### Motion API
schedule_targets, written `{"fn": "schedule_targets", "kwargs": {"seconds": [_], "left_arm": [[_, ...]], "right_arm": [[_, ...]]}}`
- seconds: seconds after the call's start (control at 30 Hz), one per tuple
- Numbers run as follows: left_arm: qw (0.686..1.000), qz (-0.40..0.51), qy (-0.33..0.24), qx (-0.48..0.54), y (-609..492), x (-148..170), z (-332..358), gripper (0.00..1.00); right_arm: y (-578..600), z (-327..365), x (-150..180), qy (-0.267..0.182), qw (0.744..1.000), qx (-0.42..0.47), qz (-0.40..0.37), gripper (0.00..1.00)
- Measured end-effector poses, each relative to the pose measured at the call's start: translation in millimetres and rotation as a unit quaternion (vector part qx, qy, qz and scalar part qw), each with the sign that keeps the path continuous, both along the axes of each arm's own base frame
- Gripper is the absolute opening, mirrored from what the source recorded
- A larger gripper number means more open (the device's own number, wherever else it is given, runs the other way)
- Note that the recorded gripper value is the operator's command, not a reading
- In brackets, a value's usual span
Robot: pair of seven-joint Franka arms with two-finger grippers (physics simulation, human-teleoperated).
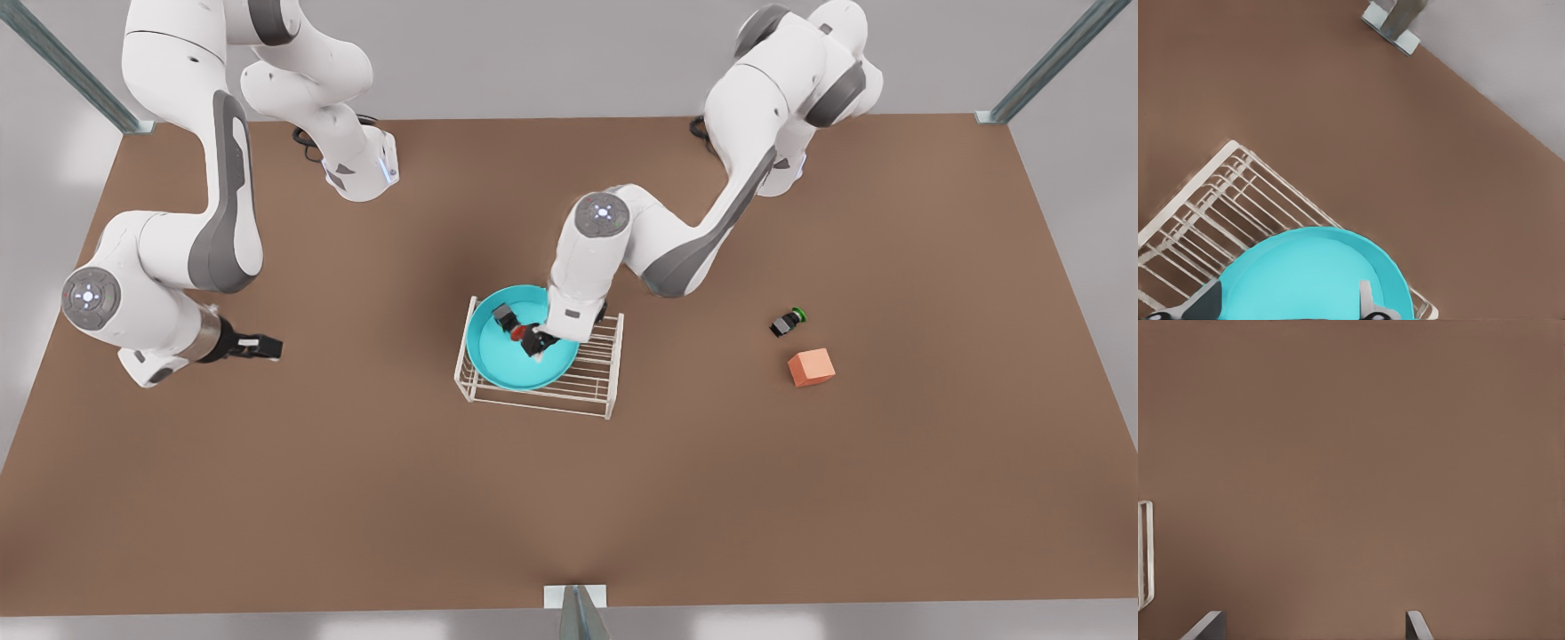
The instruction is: Place the plate on the shelf with right arm and place the red button switch in the plate with left arm
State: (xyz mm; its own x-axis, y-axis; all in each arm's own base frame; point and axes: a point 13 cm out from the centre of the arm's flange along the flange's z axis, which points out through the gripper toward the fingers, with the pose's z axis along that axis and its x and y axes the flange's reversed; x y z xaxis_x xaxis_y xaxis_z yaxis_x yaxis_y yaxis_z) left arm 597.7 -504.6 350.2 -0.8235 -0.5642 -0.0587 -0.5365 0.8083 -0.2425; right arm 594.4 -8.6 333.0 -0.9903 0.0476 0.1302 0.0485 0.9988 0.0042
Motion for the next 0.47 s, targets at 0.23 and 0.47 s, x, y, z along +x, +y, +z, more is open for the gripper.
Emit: {"fn": "schedule_targets", "kwargs": {"seconds": [0.23,0.47], "left_arm": [[0.982,0.105,0.13,0.093,432,8,86,1.0],[0.985,-0.06,0.145,0.067,387,-17,61,1.0]], "right_arm": [[-1,3,6,-0.011,1.0,-0.003,-0.002,1.0],[-1,3,7,-0.012,1.0,-0.003,-0.002,1.0]]}}
